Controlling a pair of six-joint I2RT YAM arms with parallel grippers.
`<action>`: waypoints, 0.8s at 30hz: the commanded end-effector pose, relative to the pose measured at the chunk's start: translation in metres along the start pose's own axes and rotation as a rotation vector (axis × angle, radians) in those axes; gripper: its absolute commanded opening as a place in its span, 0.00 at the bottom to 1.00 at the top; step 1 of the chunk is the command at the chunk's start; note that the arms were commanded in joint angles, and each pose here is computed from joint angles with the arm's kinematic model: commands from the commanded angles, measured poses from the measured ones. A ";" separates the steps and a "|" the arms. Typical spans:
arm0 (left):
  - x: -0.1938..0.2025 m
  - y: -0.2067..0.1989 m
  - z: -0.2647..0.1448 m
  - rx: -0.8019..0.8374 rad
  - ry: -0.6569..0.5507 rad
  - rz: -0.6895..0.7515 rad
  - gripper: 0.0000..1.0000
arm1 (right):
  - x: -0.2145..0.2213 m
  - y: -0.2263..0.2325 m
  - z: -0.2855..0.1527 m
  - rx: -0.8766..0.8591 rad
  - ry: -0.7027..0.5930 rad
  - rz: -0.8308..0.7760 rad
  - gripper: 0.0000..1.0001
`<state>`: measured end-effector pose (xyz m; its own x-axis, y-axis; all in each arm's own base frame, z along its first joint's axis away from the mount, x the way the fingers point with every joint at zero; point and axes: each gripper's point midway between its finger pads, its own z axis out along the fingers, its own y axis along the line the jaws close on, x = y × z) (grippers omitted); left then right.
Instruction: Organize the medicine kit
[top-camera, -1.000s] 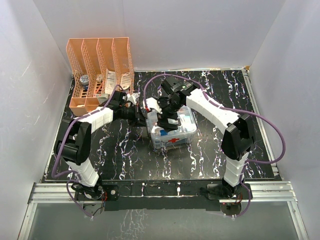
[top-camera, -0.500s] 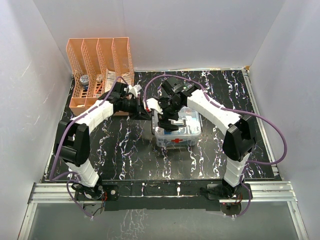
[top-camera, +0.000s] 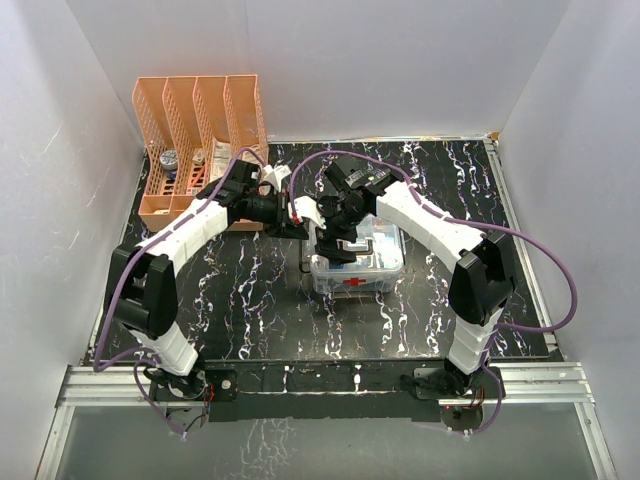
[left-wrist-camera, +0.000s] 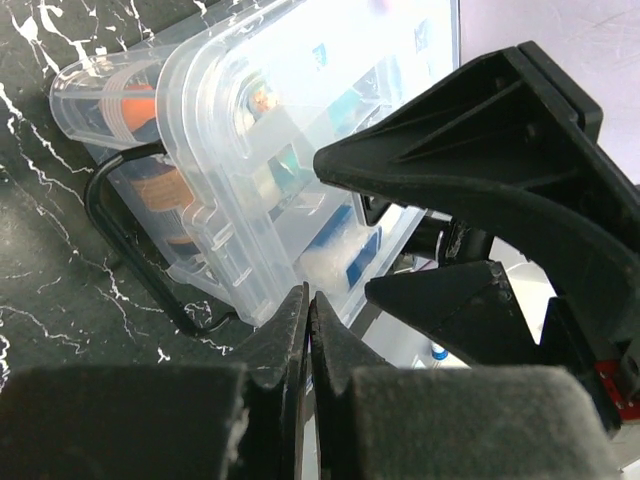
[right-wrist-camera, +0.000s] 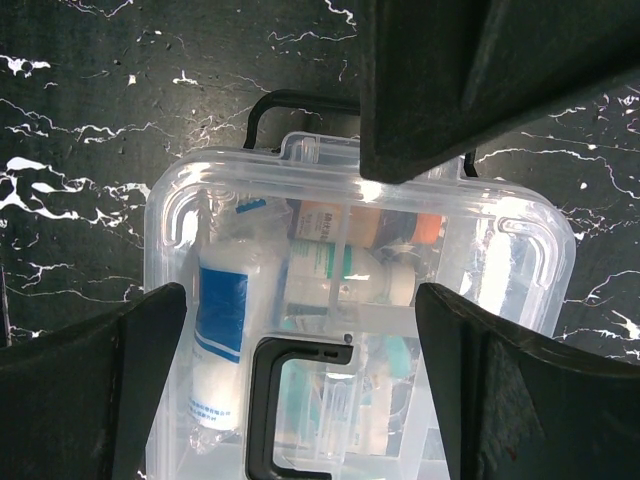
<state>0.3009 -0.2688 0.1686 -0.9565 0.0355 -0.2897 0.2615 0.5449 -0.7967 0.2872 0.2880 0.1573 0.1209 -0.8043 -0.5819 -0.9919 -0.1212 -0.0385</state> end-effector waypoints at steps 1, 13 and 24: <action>0.000 -0.006 -0.029 -0.004 -0.047 -0.001 0.00 | 0.022 0.008 0.016 -0.032 0.080 0.027 0.98; 0.018 0.059 -0.017 -0.042 -0.043 -0.130 0.00 | 0.025 0.008 0.016 -0.033 0.092 0.030 0.98; 0.030 0.082 0.016 -0.045 0.008 -0.193 0.00 | 0.027 0.011 0.014 -0.033 0.104 0.036 0.98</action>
<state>0.2995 -0.2306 0.0839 -0.9890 -0.0743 -0.1280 0.0580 0.6014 -0.7968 0.2865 0.2896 0.1570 0.1110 -0.8031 -0.5855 -0.9932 -0.1107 -0.0364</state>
